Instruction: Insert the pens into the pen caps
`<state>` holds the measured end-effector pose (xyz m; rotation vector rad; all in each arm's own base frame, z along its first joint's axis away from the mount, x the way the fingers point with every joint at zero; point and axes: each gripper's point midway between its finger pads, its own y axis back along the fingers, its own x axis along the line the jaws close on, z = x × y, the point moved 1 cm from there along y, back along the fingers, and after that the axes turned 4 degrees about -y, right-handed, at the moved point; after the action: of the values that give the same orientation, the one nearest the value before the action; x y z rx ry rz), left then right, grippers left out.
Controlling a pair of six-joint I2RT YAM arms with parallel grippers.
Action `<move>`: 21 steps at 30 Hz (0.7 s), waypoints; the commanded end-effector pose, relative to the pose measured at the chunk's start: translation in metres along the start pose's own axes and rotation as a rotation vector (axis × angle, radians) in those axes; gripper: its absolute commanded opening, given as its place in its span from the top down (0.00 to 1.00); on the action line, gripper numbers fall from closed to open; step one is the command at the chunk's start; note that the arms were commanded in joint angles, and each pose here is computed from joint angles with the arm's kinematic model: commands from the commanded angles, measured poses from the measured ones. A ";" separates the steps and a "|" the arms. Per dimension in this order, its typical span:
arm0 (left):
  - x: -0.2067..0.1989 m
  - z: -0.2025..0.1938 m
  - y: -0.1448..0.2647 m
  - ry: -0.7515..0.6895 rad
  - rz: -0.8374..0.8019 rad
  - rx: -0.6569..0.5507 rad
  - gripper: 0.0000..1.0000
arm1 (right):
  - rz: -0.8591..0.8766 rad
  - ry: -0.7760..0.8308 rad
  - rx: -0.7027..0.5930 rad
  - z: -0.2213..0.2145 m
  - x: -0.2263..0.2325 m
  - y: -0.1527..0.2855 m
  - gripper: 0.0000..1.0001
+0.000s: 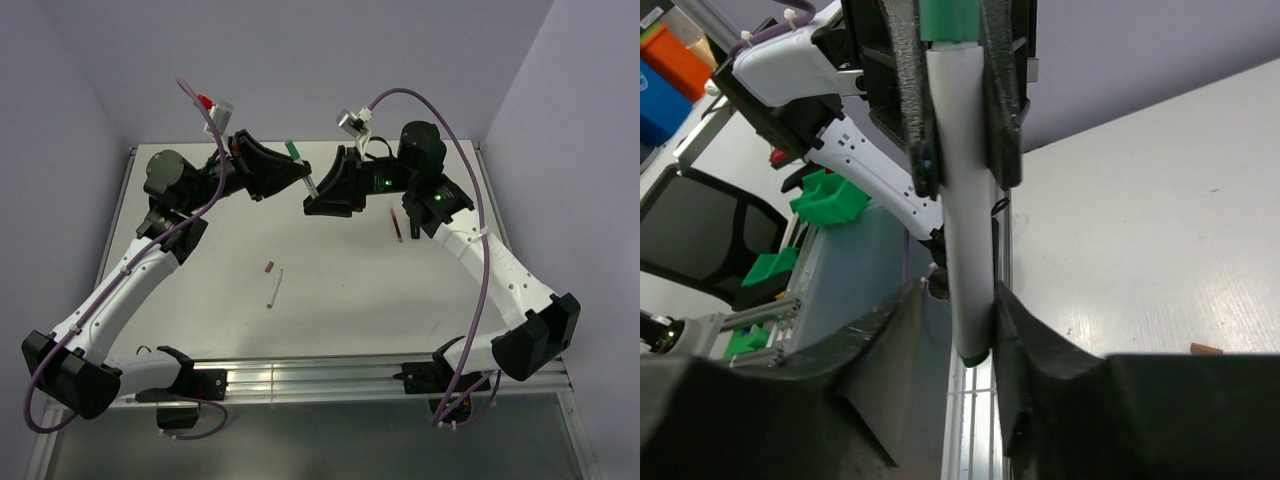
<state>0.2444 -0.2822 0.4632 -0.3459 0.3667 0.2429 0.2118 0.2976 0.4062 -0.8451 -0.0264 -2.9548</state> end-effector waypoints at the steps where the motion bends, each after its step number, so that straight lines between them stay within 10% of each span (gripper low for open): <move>1: -0.010 0.008 0.002 -0.047 -0.034 -0.009 1.00 | 0.040 0.078 -0.022 0.016 0.021 0.005 0.62; 7: -0.007 0.003 0.001 -0.040 -0.032 0.009 1.00 | 0.046 0.071 -0.015 0.014 0.021 0.004 0.75; 21: -0.004 -0.005 0.004 -0.038 -0.028 0.038 1.00 | 0.033 0.053 -0.005 0.005 0.014 0.005 0.50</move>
<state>0.2425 -0.2845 0.4535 -0.3051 0.3754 0.2261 0.2105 0.2965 0.4061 -0.8624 -0.0314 -2.9383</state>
